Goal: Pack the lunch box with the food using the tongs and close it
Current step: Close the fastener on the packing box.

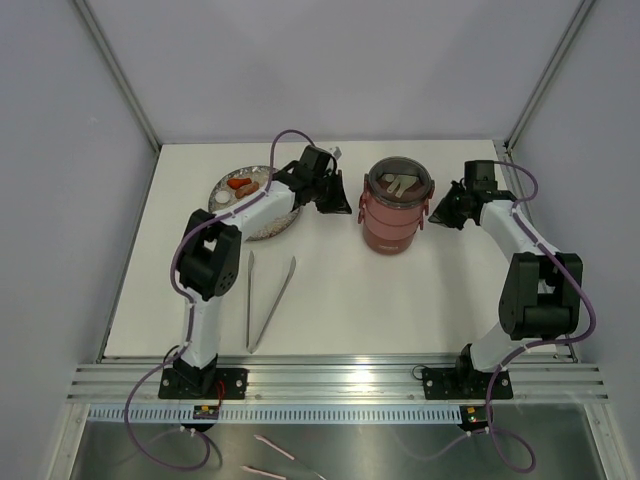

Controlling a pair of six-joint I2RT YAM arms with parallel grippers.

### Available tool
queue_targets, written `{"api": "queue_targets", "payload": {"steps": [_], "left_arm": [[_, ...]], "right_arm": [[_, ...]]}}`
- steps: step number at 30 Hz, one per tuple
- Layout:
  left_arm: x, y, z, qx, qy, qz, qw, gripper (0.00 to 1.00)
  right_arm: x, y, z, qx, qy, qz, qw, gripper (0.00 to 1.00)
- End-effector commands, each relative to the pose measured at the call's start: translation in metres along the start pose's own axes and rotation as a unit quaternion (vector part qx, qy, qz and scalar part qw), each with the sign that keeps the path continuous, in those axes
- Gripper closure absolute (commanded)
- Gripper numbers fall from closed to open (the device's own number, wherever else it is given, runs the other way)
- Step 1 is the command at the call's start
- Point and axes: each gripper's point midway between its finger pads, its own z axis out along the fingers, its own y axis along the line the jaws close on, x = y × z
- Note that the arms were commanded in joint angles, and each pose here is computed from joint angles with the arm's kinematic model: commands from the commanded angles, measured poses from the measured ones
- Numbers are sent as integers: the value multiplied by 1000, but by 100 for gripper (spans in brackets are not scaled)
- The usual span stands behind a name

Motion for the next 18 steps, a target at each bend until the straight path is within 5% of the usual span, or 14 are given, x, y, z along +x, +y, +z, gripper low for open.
{"api": "queue_targets", "payload": {"steps": [1,10,18], "left_arm": [[-29,-20,-22,37,-45,9,998,100],[-18,-12,6,37,-10,-2,999,100],[7,-58,36,70,27,21,997,100]], "right_arm": [[-13,-5,-10,4,-24,-6,1000,100],[-5,8,4,-29,-2,8,1000,100],[19,52,22,-71,34,-9,997,100]]}}
